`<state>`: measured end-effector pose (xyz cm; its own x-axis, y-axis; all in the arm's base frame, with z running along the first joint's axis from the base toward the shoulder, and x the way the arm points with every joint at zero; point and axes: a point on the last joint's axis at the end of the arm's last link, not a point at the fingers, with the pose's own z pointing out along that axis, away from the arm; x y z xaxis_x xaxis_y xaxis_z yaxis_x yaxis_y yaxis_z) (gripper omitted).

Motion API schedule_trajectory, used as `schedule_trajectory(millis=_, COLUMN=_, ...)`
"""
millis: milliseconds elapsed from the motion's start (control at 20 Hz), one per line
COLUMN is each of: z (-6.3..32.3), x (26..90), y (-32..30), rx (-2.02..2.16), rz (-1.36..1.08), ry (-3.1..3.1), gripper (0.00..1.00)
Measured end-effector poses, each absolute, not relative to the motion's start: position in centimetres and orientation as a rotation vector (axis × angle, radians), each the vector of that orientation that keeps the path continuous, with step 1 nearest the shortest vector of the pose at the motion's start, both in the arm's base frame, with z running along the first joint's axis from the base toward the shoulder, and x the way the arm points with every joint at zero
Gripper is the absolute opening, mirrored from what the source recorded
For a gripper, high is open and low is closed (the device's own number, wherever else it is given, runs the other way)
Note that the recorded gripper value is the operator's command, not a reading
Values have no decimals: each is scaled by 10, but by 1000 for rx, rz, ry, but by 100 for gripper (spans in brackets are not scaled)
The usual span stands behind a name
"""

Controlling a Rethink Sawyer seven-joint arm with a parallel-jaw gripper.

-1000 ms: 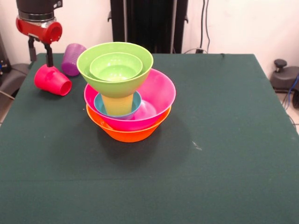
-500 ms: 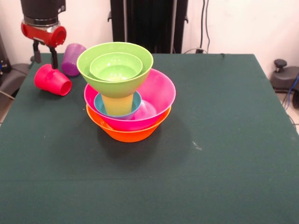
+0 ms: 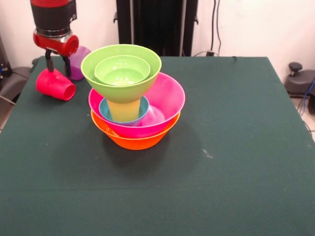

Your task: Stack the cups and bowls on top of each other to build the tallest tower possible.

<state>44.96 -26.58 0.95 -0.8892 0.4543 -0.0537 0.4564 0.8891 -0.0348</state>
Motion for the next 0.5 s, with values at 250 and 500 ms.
schedule_trajectory(millis=250, z=10, x=448, y=-270, rx=738, rz=-74, ry=3006, gripper=100)
schedule_trajectory(millis=500, z=12, x=445, y=-278, rx=758, rz=-80, ry=2997, gripper=100)
